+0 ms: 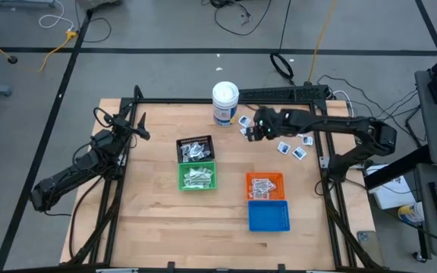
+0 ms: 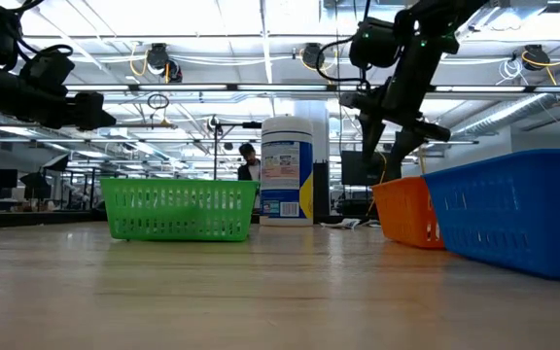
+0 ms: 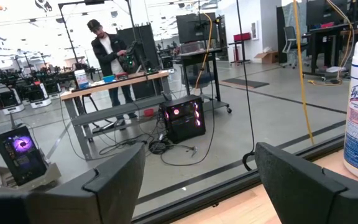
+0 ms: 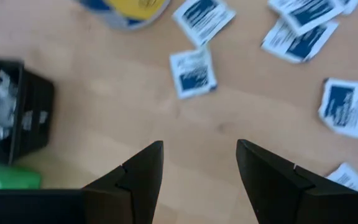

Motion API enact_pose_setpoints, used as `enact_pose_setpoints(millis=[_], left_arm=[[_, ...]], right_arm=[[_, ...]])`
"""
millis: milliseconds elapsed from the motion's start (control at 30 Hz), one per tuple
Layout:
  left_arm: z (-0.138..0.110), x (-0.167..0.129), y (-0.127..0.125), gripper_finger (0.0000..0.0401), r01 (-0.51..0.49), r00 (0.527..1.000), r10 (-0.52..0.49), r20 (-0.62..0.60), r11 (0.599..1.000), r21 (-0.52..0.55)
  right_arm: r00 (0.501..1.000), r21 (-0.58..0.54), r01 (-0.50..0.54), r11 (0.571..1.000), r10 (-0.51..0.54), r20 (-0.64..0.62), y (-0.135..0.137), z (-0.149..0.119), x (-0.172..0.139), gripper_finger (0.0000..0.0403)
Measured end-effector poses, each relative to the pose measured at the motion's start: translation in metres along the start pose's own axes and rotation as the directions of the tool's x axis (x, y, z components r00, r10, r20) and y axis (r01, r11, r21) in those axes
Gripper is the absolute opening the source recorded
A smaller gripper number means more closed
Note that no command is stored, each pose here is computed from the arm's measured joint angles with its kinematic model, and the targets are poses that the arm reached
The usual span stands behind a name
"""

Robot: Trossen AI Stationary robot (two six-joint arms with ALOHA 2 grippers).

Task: Pick & Place First Aid Supplies
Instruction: Put the blue pad into the blue bin

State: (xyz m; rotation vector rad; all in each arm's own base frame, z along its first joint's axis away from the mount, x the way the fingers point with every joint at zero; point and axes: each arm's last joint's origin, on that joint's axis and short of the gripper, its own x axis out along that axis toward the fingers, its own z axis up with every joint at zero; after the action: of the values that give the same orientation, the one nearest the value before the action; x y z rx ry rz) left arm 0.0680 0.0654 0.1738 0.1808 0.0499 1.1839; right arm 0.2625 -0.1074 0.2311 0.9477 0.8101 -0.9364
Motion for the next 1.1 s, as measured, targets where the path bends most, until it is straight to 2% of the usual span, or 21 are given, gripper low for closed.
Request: enact_pose_setpoints(millis=[300, 467, 667, 800, 1100], left_arm=[[0.000, 0.000, 0.000, 0.0306, 0.000, 1.000, 0.000, 0.000, 1.000, 0.000], [0.000, 0.000, 0.000, 0.0305, 0.000, 1.000, 0.000, 0.000, 1.000, 0.000], [0.000, 0.000, 0.000, 0.0306, 0.000, 1.000, 0.000, 0.000, 1.000, 0.000], [0.000, 0.000, 0.000, 0.0306, 0.000, 1.000, 0.000, 0.001, 1.000, 0.000], [0.000, 0.000, 0.000, 0.0305, 0.000, 1.000, 0.000, 0.000, 1.000, 0.000]], right_arm=[[0.998, 0.120, 0.039, 0.992, -0.045, 0.041, -0.023, 0.029, 0.004, 0.0196], [0.995, 0.134, 0.101, 0.986, -0.102, 0.000, -0.015, 0.048, 0.008, 0.0196], [0.989, 0.092, 0.149, 0.985, -0.146, -0.037, 0.000, 0.070, 0.019, 0.0196], [0.993, 0.105, 0.113, 0.988, -0.109, -0.047, 0.007, 0.085, 0.026, 0.0196], [0.985, 0.148, 0.146, 0.978, -0.129, -0.119, 0.001, 0.080, 0.049, 0.0196]])
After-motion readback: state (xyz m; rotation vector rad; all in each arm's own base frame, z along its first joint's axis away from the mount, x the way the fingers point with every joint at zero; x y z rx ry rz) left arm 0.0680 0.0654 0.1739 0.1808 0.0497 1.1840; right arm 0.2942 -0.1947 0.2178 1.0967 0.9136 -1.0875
